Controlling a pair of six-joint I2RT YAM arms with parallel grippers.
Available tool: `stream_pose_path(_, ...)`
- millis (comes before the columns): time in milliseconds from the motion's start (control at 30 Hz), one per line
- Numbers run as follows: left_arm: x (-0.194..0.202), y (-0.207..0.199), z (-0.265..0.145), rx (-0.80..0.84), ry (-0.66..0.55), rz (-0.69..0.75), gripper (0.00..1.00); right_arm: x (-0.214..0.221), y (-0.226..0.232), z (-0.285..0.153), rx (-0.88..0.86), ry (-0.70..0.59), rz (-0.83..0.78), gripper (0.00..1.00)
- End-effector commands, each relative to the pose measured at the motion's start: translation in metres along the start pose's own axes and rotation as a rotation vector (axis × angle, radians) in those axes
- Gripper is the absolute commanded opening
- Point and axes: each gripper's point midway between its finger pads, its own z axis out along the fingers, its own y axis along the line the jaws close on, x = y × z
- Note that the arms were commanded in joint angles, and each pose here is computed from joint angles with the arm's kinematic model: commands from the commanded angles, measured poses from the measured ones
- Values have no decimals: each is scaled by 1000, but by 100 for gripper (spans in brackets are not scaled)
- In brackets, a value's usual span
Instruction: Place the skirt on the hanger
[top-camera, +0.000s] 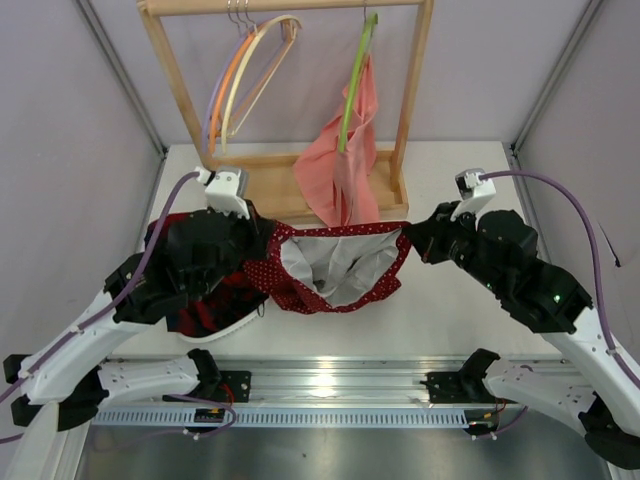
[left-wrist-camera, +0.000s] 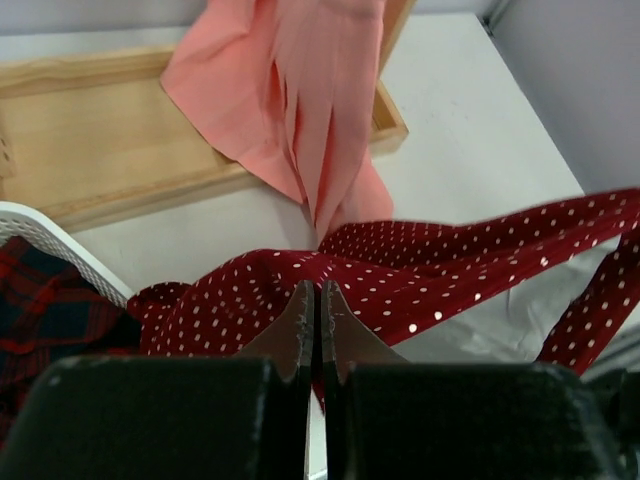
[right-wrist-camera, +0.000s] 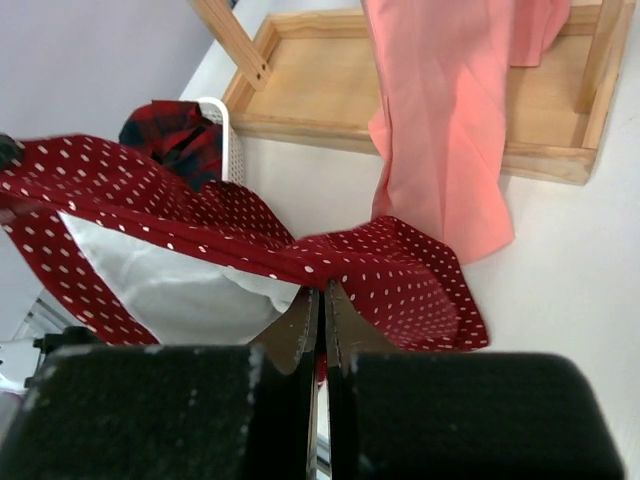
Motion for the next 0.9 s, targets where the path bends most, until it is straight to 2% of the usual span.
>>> stream_pose_path(0,0,3,-14,69,-8,40,0,-26,-11,-11,55,-130,40,0)
stream_pose_path(233,2,2,-26,148,4,68,0,-25,-8,-11,37,-119,49,0)
stream_pose_path(300,4,-2,-30,199,17,90,0,-21,-16,-12,81,-111,57,0)
stream_pose_path(367,4,-3,-35,226,18,96,0,-19,-37,-15,195,-114,81,0)
stream_pose_path(467,6,2,-36,199,41,88,0,-13,-59,-20,314,-108,103,0)
stream_pose_path(567,9,11,-26,115,58,67,0,-10,-63,-22,323,-108,117,0)
stream_pose_path(667,15,19,-14,29,78,42,0,-12,-56,-21,271,-128,125,0)
stream_pose_path(733,18,29,-3,-81,92,3,0,-10,-33,-15,124,-120,73,0)
stream_pose_path(867,10,31,7,-179,51,-174,0,19,17,-5,-208,-38,-29,0)
